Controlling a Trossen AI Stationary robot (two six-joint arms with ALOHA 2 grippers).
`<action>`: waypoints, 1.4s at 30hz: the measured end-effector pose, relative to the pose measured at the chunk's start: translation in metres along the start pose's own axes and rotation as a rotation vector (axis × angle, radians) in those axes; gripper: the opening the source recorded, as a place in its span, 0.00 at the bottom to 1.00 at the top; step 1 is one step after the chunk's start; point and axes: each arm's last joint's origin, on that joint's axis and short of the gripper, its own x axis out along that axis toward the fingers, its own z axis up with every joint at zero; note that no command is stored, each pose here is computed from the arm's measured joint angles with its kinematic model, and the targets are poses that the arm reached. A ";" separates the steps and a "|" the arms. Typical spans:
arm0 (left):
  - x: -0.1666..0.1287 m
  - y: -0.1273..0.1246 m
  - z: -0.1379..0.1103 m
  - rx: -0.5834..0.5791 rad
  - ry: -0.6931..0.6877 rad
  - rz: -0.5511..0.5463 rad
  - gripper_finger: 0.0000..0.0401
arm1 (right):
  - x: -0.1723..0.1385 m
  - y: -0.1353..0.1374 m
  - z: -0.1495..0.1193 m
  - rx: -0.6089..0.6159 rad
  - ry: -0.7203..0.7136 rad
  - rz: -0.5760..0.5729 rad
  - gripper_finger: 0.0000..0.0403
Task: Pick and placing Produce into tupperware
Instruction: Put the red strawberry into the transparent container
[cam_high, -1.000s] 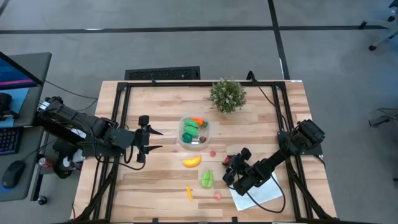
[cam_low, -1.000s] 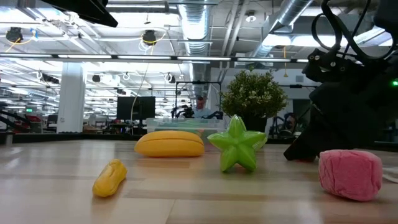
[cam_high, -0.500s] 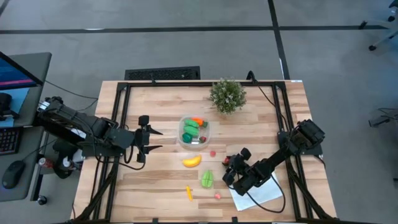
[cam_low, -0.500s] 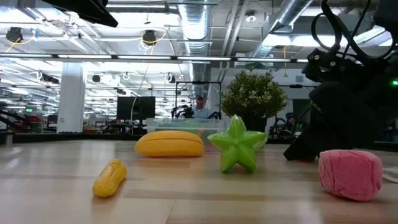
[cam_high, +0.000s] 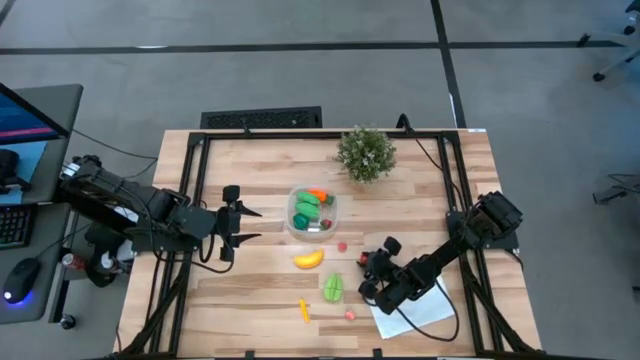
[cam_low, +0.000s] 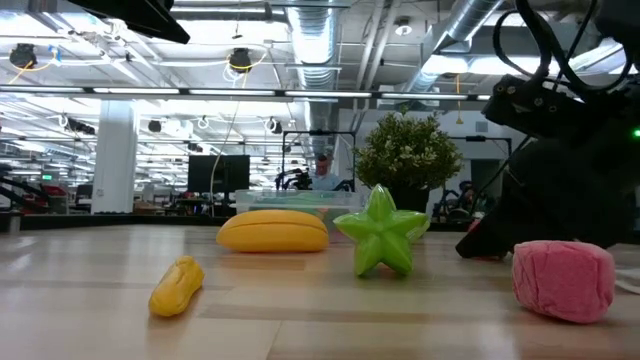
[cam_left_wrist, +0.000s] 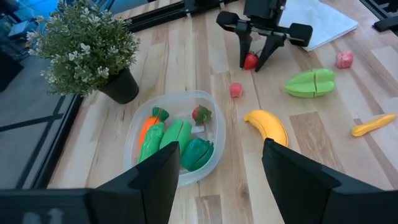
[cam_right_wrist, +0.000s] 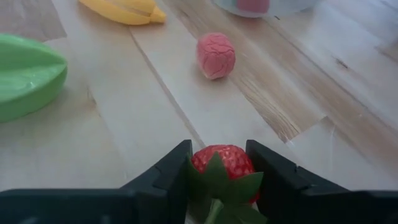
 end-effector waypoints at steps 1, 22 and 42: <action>0.000 0.000 0.000 0.000 0.000 0.000 0.55 | 0.000 0.001 0.001 -0.017 0.000 0.001 0.33; 0.000 0.000 0.000 0.000 0.000 0.000 0.55 | -0.001 0.013 0.031 -0.270 0.036 -0.005 0.34; 0.000 0.000 0.000 -0.005 0.000 0.000 0.55 | -0.002 0.012 0.029 -0.244 0.068 -0.006 0.36</action>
